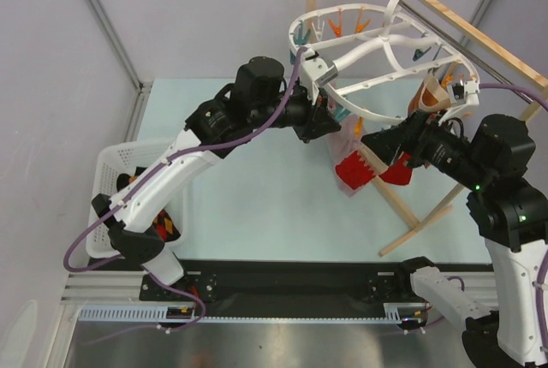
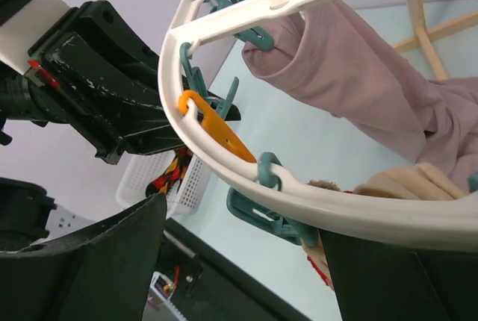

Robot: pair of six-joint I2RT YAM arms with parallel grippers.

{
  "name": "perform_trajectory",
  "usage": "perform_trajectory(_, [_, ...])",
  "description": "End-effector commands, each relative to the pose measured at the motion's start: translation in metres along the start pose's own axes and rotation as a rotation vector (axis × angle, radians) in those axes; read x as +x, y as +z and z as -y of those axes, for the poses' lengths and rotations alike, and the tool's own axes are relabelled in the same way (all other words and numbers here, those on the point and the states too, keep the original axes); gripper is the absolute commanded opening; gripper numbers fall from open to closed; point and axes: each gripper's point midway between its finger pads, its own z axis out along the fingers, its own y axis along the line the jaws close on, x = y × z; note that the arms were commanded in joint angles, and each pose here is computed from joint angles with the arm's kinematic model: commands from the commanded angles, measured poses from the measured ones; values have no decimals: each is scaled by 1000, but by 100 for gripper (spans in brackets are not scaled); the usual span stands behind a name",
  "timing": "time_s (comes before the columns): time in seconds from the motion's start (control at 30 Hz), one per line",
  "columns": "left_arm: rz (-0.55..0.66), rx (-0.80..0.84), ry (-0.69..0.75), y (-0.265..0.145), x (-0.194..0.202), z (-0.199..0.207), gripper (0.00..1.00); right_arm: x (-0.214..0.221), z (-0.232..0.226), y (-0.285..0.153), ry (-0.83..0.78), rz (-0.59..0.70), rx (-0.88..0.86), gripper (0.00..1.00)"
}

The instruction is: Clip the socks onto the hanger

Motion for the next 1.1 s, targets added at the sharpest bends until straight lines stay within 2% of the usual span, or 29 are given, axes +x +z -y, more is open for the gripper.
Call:
perform_trajectory(0.0, [-92,40,-52,-12,14,26,0,13,-11,-22,54,-71,4,87])
perform_trajectory(0.17, [-93,47,-81,-20,7,35,0,6,-22,-48,41,-63,34,89])
perform_trajectory(0.3, [-92,61,-100,-24,3,43,0,12,4,-65,10,-100,213,91])
perform_trajectory(0.4, [-92,65,-112,-23,2,45,0,16,15,-68,6,-102,268,91])
perform_trajectory(0.57, [-86,82,-123,-17,0,47,0,8,-17,-73,23,-73,124,93])
perform_trajectory(0.67, [-87,70,-122,-15,-1,45,0,13,-54,-72,82,-142,-62,92])
perform_trajectory(0.77, [-92,69,-122,-13,-2,44,0,5,-84,-71,138,-153,-221,90])
perform_trajectory(0.87, [-92,81,-123,-12,-4,46,0,-5,-103,-74,161,-137,-314,88])
perform_trajectory(1.07, [-98,84,-127,-14,-8,48,0,-13,-107,-51,391,-122,-390,78])
